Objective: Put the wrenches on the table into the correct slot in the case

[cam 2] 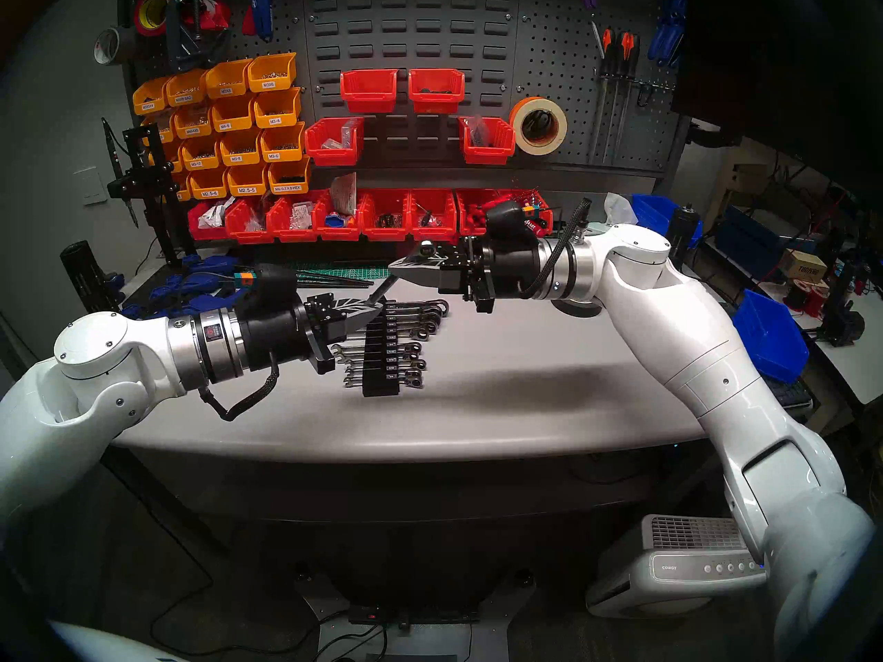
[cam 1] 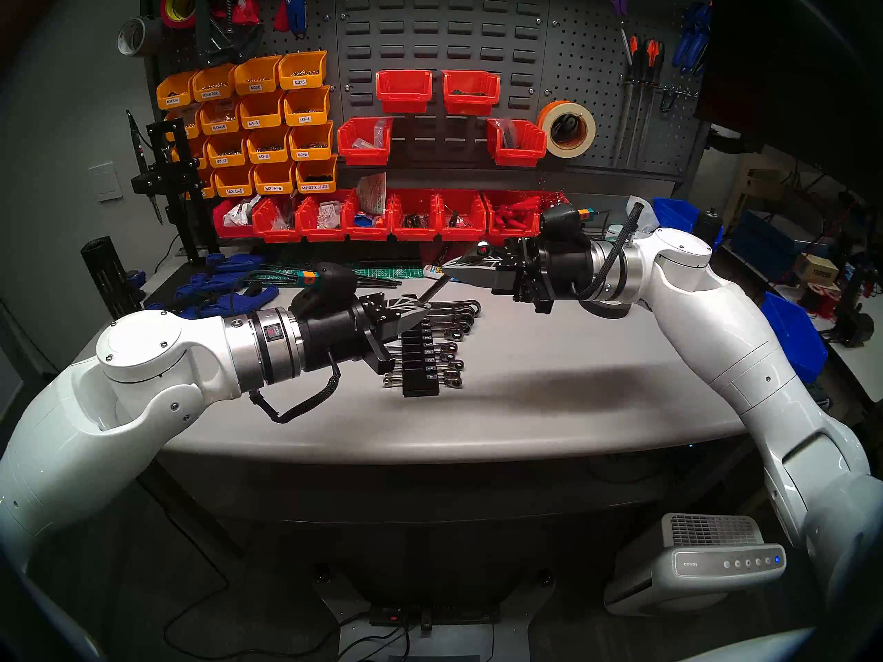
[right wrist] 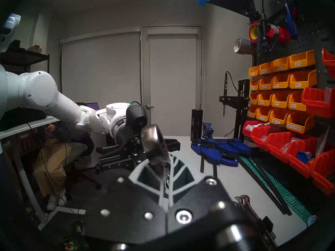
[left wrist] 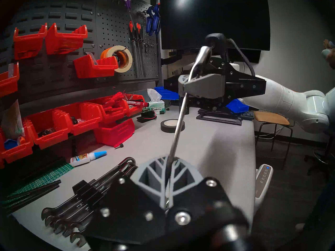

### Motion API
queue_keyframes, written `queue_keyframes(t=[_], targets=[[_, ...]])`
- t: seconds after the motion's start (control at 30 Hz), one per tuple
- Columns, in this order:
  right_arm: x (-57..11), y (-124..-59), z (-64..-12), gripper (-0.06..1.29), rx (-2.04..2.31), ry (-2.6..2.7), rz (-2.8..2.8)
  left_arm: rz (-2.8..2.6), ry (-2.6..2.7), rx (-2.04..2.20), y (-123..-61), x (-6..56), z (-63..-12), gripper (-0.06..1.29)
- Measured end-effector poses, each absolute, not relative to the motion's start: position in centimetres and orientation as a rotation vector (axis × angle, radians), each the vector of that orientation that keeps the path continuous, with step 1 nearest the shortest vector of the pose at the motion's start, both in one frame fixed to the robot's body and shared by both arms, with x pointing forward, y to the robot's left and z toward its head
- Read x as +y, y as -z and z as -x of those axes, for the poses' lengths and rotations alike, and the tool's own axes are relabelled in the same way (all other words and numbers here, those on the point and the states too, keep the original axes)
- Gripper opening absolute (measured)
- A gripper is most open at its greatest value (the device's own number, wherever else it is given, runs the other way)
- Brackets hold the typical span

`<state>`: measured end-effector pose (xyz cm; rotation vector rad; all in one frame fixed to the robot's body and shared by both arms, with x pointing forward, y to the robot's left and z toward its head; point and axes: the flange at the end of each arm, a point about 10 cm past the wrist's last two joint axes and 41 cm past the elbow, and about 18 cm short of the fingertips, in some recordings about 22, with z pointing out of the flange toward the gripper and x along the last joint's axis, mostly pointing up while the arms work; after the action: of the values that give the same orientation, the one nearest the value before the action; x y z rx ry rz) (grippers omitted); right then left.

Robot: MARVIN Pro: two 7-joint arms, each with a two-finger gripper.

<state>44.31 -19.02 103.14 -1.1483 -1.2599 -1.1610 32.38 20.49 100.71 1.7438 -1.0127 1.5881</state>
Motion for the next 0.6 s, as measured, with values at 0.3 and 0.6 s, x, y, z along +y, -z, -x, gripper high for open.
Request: queue_keyframes(t=[0.3,0.6], targets=[[-19.27,-103.08,-44.46,-0.04,-1.307,1.143,1.225,-1.763,-1.578,-1.098,-100.98,20.63,-32.57,-0.02],[-19.37,-103.12,-44.52,-0.03,-1.329,1.133,1.273,-1.768,-1.577,-1.156,-101.47,20.86,-32.89,-0.02]])
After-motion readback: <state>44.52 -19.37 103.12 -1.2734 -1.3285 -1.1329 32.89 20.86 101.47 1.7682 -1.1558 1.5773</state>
